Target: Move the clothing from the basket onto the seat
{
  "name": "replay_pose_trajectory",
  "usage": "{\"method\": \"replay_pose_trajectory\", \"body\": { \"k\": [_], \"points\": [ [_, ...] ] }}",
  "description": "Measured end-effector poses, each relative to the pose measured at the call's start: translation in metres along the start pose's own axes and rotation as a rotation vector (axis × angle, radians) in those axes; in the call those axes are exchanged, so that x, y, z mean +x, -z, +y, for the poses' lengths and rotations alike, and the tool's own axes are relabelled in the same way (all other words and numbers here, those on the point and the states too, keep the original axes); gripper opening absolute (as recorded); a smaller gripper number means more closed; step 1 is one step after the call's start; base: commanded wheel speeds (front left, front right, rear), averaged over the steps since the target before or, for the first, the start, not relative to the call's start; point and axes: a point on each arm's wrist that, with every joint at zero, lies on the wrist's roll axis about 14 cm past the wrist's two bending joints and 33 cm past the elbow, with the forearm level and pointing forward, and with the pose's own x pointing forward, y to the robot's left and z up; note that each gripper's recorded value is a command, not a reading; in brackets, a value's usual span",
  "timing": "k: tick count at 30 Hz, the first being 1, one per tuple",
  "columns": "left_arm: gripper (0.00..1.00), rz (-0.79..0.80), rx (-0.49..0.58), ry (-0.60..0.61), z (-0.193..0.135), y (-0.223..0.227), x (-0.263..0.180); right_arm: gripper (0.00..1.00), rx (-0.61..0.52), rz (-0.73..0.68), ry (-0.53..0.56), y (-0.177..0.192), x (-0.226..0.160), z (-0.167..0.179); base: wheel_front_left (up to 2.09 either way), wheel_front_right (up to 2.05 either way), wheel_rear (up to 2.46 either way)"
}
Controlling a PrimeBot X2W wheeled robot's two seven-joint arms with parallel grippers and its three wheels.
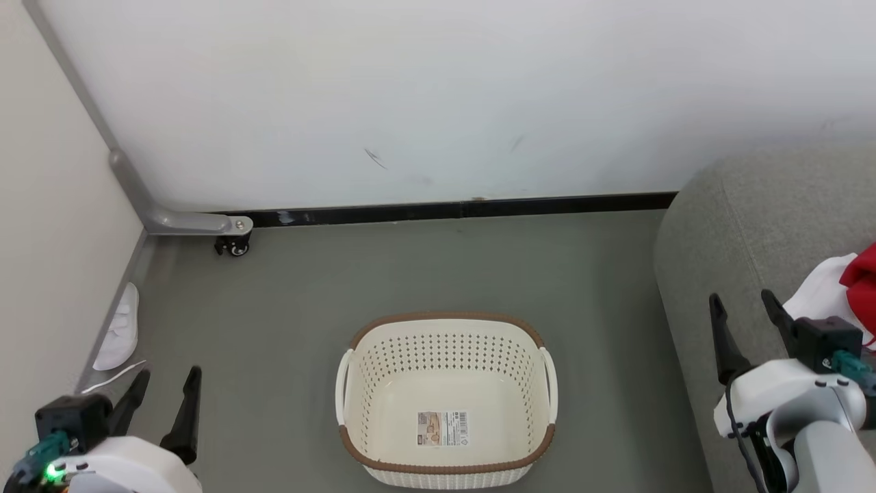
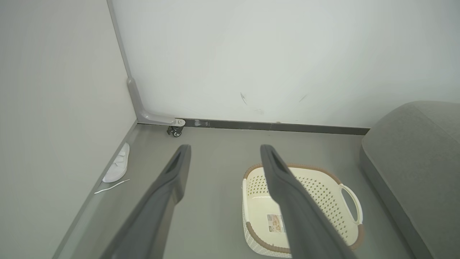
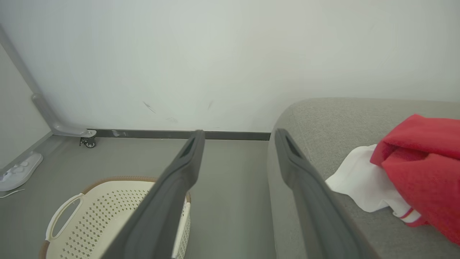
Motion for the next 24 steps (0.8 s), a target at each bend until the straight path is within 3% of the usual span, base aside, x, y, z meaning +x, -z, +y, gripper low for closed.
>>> {"method": "replay_pose_trajectory", "body": {
  "k": [11, 24],
  "points": [
    [1.0, -0.019, -0.026, -0.132, 0.034, 0.01, -0.031, 1.0, 0.047, 0.009, -0.055, 0.006, -0.019, 0.021, 0.0, 0.0, 0.0],
    [1.0, -0.037, -0.008, -0.166, 0.044, 0.014, -0.047, 1.0, 0.064, 0.015, -0.085, 0.01, -0.037, 0.031, 0.0, 0.0, 0.0]
  ]
}}
